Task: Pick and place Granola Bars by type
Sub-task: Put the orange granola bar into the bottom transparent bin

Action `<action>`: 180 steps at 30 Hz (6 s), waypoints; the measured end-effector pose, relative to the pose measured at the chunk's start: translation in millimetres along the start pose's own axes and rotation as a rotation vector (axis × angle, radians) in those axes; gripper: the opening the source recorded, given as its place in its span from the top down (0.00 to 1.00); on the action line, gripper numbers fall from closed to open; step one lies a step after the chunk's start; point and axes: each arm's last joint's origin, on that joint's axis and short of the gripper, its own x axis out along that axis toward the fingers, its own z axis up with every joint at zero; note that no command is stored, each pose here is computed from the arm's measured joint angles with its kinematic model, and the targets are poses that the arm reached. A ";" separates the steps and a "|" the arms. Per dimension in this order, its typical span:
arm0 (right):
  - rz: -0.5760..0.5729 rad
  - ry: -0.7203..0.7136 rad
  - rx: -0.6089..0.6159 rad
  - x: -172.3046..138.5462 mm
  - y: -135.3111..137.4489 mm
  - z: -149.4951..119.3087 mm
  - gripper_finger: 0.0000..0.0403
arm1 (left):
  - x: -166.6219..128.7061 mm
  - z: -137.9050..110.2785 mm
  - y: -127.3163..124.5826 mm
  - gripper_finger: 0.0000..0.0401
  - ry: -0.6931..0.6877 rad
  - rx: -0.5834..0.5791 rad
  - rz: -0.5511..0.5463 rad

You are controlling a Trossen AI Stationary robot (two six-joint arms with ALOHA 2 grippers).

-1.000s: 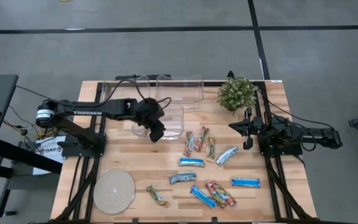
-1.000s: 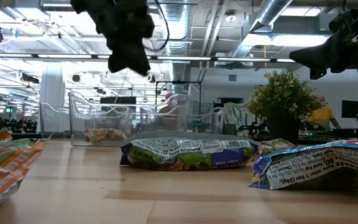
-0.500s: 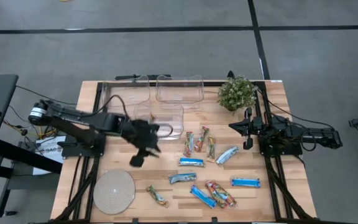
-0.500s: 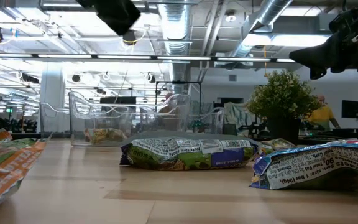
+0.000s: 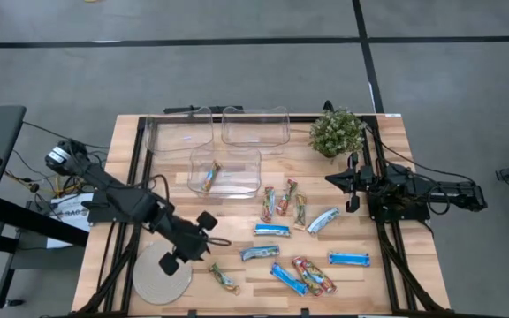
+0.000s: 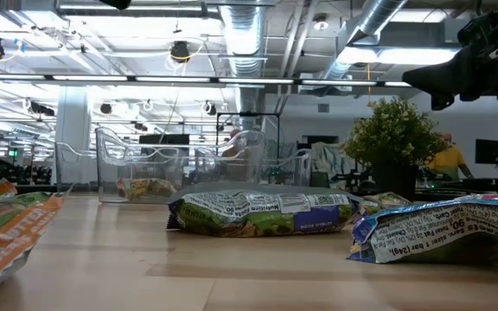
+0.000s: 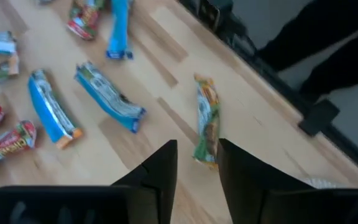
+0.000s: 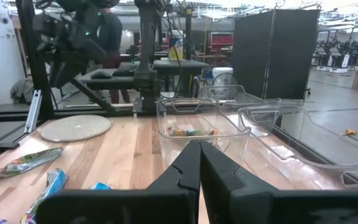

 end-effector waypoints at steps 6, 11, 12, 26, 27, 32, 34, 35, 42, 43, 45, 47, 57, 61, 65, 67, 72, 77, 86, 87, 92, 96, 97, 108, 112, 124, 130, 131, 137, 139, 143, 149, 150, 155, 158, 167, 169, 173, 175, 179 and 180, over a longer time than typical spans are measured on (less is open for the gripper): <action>0.000 0.006 0.000 0.0 0.0 -0.6 1.00 | 22.5 0.1 -14.6 0.62 0.061 0.032 -0.023; 0.000 0.006 0.000 0.0 0.0 -0.6 1.00 | 47.6 -0.1 -26.9 0.59 0.100 0.066 -0.053; 0.000 0.003 0.000 0.0 0.0 -0.3 1.00 | 52.1 -0.4 -29.0 0.58 0.107 0.073 -0.057; 0.000 0.008 -0.001 0.0 0.0 -0.9 1.00 | 111.4 5.8 -36.3 0.58 0.237 0.173 0.046; 0.000 0.008 0.000 0.0 0.0 -0.8 1.00 | 115.7 6.1 -36.4 0.58 0.242 0.181 0.045; 0.000 0.008 -0.001 0.0 0.0 -0.7 1.00 | 131.4 3.8 -37.0 0.58 0.280 0.196 0.038; 0.000 0.008 -0.001 0.0 0.0 -0.8 1.00 | 136.6 1.7 -37.1 0.58 0.301 0.198 0.041; 0.000 0.008 -0.001 0.0 0.0 -0.7 1.00 | 139.7 0.5 -37.2 0.58 0.308 0.199 0.042; 0.000 0.008 0.000 0.0 0.0 -0.8 1.00 | 147.2 -4.6 -37.1 0.58 0.343 0.204 0.051; 0.000 0.008 -0.001 0.0 0.0 -0.8 1.00 | 148.9 -4.8 -36.9 0.58 0.341 0.203 0.052; 0.000 0.006 -0.001 0.0 0.0 -0.6 1.00 | 151.7 -5.6 -36.8 0.58 0.342 0.205 0.052; 0.000 0.008 0.000 0.0 0.0 -0.8 1.00 | 152.5 -6.8 -36.7 0.58 0.350 0.208 0.050; 0.000 0.007 0.000 0.0 0.0 -0.7 1.00 | 161.2 -10.6 -36.1 0.58 0.362 0.204 0.047; 0.000 0.006 0.000 0.0 0.0 -0.6 1.00 | 161.2 -11.0 -34.2 0.58 0.364 0.197 0.045; 0.000 0.008 0.000 0.0 0.0 -0.7 1.00 | 161.2 -11.0 -34.3 0.58 0.363 0.189 0.039; 0.000 0.008 -0.001 0.0 0.0 -0.7 1.00 | 161.2 -11.0 -34.2 0.58 0.363 0.186 0.040; 0.000 0.008 0.000 0.0 0.0 -0.8 1.00 | 161.3 -10.9 -34.2 0.58 0.361 0.155 0.045; 0.000 0.008 0.000 0.0 0.0 -0.7 1.00 | 161.3 -10.9 -34.2 0.61 0.360 0.138 0.048; 0.000 0.008 0.000 0.0 0.0 -0.8 1.00 | 161.0 -10.3 -34.3 0.81 0.356 0.138 0.048; 0.000 0.008 -0.001 0.0 0.0 -0.7 1.00 | 161.0 -10.0 -34.3 0.83 0.352 0.138 0.049; 0.000 0.008 0.000 0.0 0.0 -0.7 1.00 | 161.7 -5.6 -33.8 0.88 0.307 0.110 0.058; 0.000 0.008 0.000 0.0 0.0 -0.8 1.00 | 159.5 0.3 -31.9 0.89 0.253 0.071 0.070; 0.000 0.008 0.000 0.0 0.0 -0.8 1.00 | 158.5 2.1 -31.1 0.89 0.237 0.056 0.074; 0.000 0.008 0.000 0.0 0.0 -0.8 1.00 | 119.1 27.0 -3.7 0.89 0.048 -0.143 0.186; 0.000 0.008 0.000 0.0 0.0 -0.8 1.00 | 93.9 35.2 9.8 0.89 -0.021 -0.186 0.250; 0.000 0.008 0.000 0.0 0.0 -0.9 1.00 | 21.3 42.1 47.6 0.89 -0.172 -0.286 0.365; 0.000 0.008 0.000 0.0 0.0 -0.8 1.00 | -8.3 37.0 66.0 0.89 -0.213 -0.337 0.423; 0.000 0.008 0.000 0.0 0.0 -0.8 1.00 | -12.2 35.5 68.9 0.89 -0.213 -0.346 0.433; 0.000 0.008 0.000 0.0 0.0 -0.9 1.00 | -31.8 24.6 87.5 0.89 -0.203 -0.402 0.493; 0.000 0.008 0.000 0.0 0.0 -0.8 1.00 | -37.4 21.5 92.6 0.89 -0.204 -0.418 0.512; 0.000 0.008 0.000 0.0 0.0 -0.8 1.00 | -43.2 16.6 103.4 0.89 -0.204 -0.448 0.552; 0.000 0.008 0.000 0.0 0.0 -0.8 1.00 | -48.3 9.2 118.0 0.89 -0.196 -0.488 0.599; 0.000 0.008 0.000 0.0 0.0 -0.8 1.00 | -49.2 8.0 120.4 0.89 -0.195 -0.495 0.609; 0.000 0.008 -0.001 0.0 0.0 -0.8 1.00 | -54.0 0.6 132.0 0.89 -0.184 -0.543 0.655; 0.000 0.008 0.000 0.0 0.0 -0.8 1.00 | -57.3 -5.0 139.6 0.89 -0.183 -0.601 0.677; 0.000 0.008 0.000 0.0 0.0 -0.8 1.00 | -66.8 -29.8 158.0 0.89 -0.124 -0.834 0.731; 0.000 0.008 0.000 0.0 0.0 -0.8 1.00 | -68.4 -35.5 160.2 0.89 -0.106 -0.894 0.740; 0.000 0.008 0.000 0.0 0.0 -0.7 1.00 | -71.8 -45.6 164.2 0.89 -0.083 -1.015 0.758; 0.000 0.008 0.000 0.0 0.0 -0.8 1.00 | -73.3 -50.2 165.5 0.89 -0.071 -1.073 0.767; 0.000 0.008 0.000 0.0 0.0 -0.8 1.00 | -76.1 -58.4 167.5 0.89 -0.051 -1.175 0.781; 0.000 0.008 -0.001 0.0 0.0 -0.8 1.00 | -76.7 -60.1 167.8 0.89 -0.048 -1.198 0.782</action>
